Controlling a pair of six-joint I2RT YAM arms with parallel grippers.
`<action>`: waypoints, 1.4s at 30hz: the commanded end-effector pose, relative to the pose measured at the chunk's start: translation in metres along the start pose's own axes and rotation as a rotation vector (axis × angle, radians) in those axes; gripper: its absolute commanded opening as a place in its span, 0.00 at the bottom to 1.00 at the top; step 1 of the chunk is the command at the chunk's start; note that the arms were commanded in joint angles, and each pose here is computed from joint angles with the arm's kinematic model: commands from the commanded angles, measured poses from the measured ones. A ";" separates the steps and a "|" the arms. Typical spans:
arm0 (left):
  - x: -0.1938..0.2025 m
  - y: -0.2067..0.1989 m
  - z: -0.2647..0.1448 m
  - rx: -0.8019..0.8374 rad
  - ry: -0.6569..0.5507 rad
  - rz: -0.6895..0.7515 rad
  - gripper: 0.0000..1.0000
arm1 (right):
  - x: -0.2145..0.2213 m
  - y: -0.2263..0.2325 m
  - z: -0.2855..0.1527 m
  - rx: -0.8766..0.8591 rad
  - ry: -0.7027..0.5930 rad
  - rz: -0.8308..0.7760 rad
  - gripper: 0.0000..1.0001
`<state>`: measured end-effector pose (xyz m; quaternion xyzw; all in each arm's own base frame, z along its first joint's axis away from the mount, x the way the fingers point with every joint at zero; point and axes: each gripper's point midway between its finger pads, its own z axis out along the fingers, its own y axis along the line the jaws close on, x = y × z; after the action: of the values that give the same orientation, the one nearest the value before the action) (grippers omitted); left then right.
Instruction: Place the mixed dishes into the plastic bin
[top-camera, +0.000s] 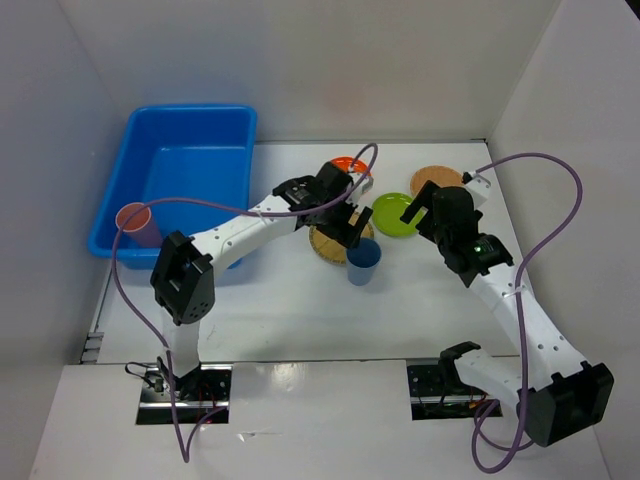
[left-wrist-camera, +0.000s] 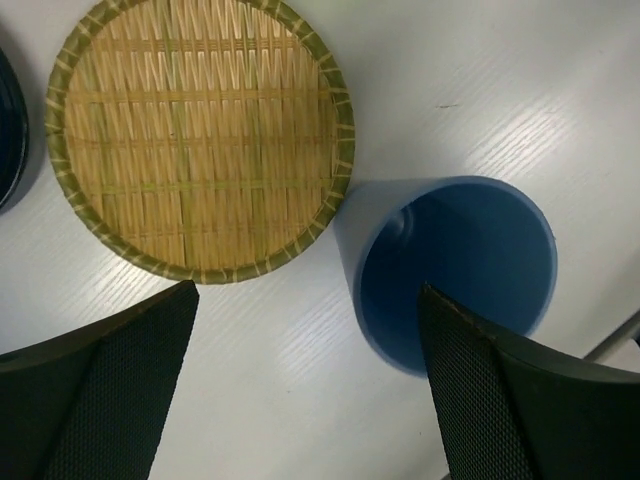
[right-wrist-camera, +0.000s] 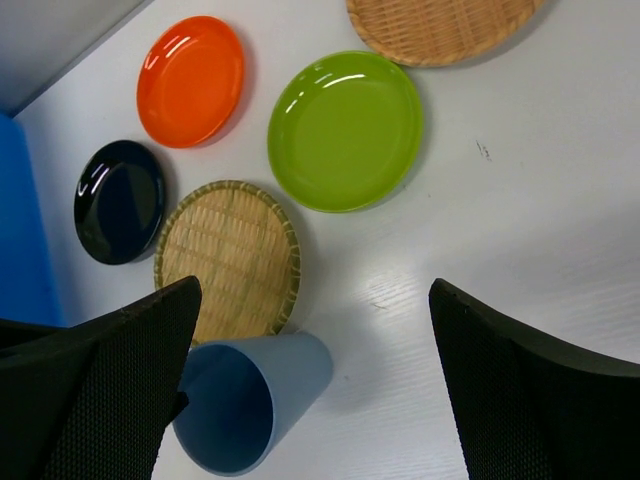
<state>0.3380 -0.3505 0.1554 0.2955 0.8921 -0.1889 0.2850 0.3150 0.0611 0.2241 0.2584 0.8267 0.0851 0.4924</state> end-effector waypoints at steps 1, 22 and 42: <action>-0.001 -0.007 0.015 -0.049 0.006 0.057 0.95 | -0.013 -0.009 0.005 0.044 -0.065 0.059 0.99; -0.035 -0.017 -0.030 -0.015 -0.091 0.013 0.00 | -0.001 0.011 0.035 -0.026 -0.024 0.110 0.99; -0.035 0.258 -0.270 -0.744 -0.339 -0.431 0.00 | 0.013 0.075 0.079 -0.244 0.139 -0.167 0.99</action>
<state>0.4186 -0.0891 0.3456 0.0019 0.8742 -0.0235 0.4850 0.3903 0.1119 0.2017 0.1525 0.8570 0.1470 0.4698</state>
